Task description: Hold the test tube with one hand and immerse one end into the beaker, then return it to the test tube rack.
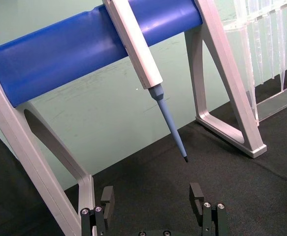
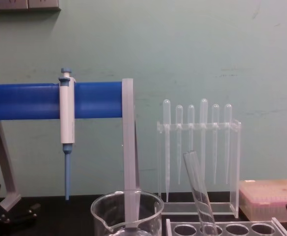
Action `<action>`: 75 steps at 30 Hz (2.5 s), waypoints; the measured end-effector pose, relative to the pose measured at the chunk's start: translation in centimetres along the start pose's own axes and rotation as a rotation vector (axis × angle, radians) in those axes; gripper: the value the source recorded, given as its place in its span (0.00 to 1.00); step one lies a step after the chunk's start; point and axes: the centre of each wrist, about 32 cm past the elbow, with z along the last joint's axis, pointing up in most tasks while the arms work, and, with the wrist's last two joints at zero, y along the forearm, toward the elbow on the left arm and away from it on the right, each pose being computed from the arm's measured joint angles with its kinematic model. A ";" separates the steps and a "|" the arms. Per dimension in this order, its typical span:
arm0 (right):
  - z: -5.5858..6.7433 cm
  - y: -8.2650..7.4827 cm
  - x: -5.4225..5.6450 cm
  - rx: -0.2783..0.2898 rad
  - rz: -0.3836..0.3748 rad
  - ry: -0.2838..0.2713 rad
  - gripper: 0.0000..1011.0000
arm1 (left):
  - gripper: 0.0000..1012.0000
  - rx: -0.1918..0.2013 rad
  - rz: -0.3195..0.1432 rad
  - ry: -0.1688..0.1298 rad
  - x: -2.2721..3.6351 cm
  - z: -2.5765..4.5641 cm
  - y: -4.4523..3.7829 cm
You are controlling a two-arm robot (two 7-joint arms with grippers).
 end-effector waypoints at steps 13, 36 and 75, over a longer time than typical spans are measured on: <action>0.0 0.0 0.0 0.000 0.000 0.000 0.99 | 0.99 0.000 0.000 0.000 0.00 0.00 0.00; 0.0 0.0 0.0 0.000 0.000 0.000 0.99 | 0.99 0.000 0.000 0.000 0.00 0.00 0.00; 8.0 2.4 -3.2 0.082 0.543 0.140 0.99 | 0.99 0.000 0.000 0.000 0.00 0.00 0.00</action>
